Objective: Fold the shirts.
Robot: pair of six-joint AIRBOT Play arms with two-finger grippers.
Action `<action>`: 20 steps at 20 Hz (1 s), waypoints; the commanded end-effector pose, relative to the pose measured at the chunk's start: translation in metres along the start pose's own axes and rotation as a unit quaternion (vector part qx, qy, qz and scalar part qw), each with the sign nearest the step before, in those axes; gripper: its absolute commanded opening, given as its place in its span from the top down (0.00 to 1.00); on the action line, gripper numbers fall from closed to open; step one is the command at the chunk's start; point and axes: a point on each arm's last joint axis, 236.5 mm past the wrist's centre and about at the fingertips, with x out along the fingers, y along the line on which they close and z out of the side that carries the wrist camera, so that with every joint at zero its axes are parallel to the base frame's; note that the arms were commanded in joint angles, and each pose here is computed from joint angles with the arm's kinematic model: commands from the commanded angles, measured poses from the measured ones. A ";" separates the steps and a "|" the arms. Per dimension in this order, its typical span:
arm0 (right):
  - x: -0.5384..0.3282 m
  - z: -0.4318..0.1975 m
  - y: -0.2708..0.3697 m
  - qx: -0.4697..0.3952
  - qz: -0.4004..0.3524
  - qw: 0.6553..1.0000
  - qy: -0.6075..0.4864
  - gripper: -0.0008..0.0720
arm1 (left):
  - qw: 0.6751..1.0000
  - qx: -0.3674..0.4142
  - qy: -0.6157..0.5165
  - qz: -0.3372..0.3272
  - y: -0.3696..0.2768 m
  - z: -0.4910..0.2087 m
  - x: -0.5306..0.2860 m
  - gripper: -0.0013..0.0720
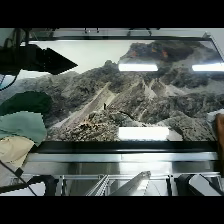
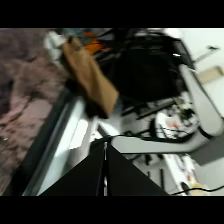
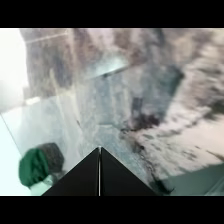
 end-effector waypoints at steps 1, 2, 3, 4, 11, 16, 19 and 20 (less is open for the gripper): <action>0.035 -0.073 0.066 -0.149 0.049 0.987 -0.029 0.95 | 0.996 -0.023 -0.003 0.090 0.017 -0.039 -0.019 0.98; 0.044 -0.102 0.073 -0.177 0.062 0.982 -0.022 0.95 | 0.996 -0.025 -0.007 0.091 0.016 -0.056 -0.018 0.98; 0.053 -0.130 0.075 -0.202 0.076 0.976 -0.014 0.95 | 0.995 -0.031 -0.009 0.091 0.016 -0.074 -0.015 0.98; 0.061 -0.156 0.072 -0.222 0.086 0.971 -0.001 0.95 | 0.995 -0.050 -0.009 0.088 0.017 -0.094 -0.009 0.98; 0.111 -0.234 0.044 -0.242 0.079 0.958 0.130 0.95 | 0.987 -0.104 -0.047 0.110 0.033 -0.160 0.011 0.97; 0.124 -0.236 0.039 -0.205 0.074 0.964 0.156 0.95 | 0.989 -0.086 -0.053 0.111 0.023 -0.158 0.011 0.98; 0.128 -0.236 0.035 -0.198 0.068 0.964 0.162 0.95 | 0.989 -0.074 -0.055 0.114 0.017 -0.159 0.011 0.98; 0.129 -0.236 0.034 -0.197 0.066 0.965 0.163 0.95 | 0.989 -0.069 -0.057 0.115 0.015 -0.158 0.010 0.98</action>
